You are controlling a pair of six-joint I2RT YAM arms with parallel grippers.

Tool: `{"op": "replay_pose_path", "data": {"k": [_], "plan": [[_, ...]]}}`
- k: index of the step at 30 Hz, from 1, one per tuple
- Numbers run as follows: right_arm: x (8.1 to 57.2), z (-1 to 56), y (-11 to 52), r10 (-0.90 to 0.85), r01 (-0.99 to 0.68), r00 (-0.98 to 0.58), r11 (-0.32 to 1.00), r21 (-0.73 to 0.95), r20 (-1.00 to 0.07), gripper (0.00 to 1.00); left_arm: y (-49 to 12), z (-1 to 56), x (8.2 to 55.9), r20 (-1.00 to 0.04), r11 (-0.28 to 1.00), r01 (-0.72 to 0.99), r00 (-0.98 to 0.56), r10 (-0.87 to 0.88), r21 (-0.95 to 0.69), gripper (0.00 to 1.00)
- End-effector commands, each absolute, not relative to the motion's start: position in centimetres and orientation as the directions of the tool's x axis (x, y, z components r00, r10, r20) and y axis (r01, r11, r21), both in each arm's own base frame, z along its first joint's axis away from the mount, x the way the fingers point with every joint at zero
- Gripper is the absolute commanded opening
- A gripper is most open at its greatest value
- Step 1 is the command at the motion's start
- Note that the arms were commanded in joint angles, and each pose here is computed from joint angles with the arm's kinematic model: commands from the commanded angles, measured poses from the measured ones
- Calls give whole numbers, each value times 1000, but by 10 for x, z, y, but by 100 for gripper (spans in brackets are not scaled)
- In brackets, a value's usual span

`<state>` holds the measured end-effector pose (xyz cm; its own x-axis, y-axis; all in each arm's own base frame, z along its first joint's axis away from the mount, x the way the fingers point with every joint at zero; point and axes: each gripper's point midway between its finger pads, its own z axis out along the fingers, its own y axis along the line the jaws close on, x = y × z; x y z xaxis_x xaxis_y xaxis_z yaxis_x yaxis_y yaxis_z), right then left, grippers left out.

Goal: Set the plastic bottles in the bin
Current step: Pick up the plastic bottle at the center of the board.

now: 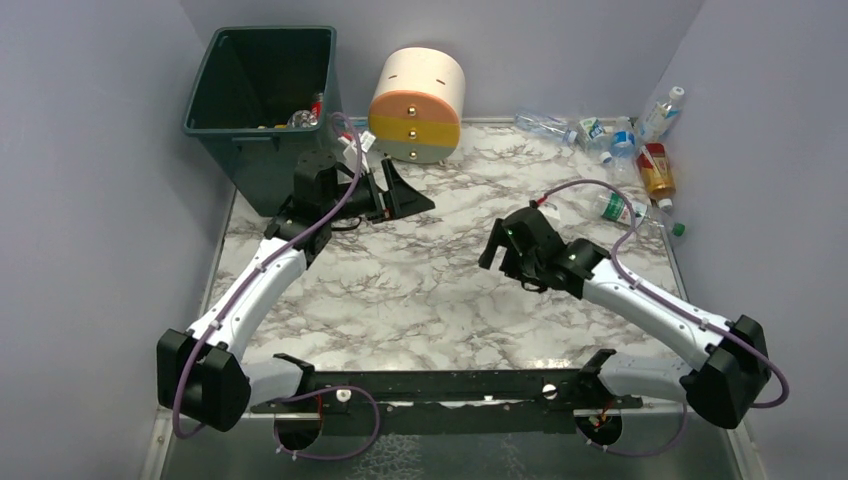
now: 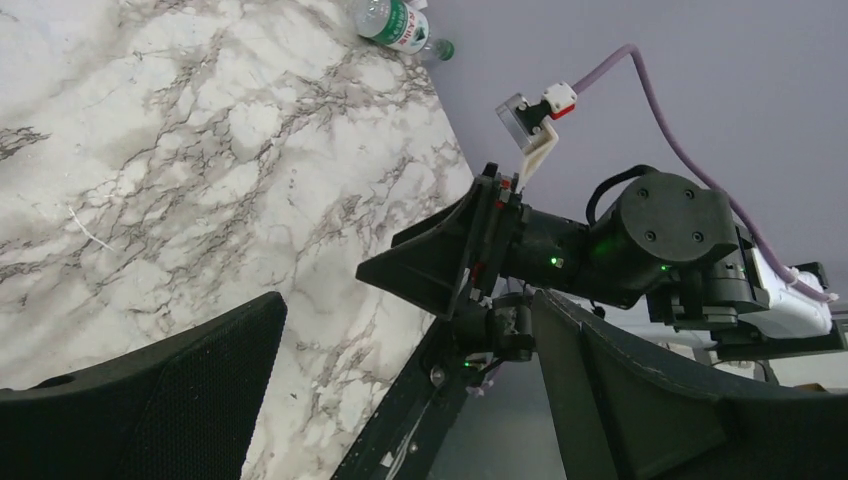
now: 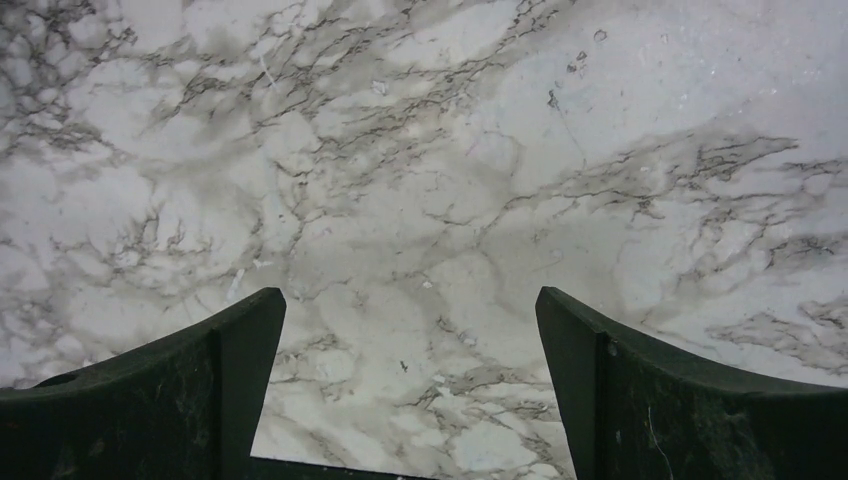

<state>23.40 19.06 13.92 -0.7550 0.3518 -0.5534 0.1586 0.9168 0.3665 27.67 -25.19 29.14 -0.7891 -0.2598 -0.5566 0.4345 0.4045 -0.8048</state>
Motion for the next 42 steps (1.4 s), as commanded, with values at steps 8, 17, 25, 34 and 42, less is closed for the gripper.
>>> {"op": "replay_pose_path", "data": {"k": [8, 17, 25, 34, 42], "plan": [[310, 130, 137, 485, 289, -682, 866, 408, -548, 99, -272, 268, 278, -565, 449, 449, -808, -165, -773, 99], [348, 129, 35, 686, 546, -533, 726, 417, -496, 99, -281, 264, 263, -587, 450, 476, -797, -142, -755, 99], [365, 125, -38, 790, 713, -391, 584, 388, -472, 99, -282, 262, 255, -592, 441, 487, -794, -137, -754, 99], [384, 101, -89, 884, 857, -252, 393, 333, -394, 99, -282, 262, 252, -594, 437, 493, -794, -129, -753, 99], [397, 88, -110, 907, 914, -169, 291, 284, -386, 99, -280, 257, 249, -590, 449, 489, -799, -114, -748, 99]]}}
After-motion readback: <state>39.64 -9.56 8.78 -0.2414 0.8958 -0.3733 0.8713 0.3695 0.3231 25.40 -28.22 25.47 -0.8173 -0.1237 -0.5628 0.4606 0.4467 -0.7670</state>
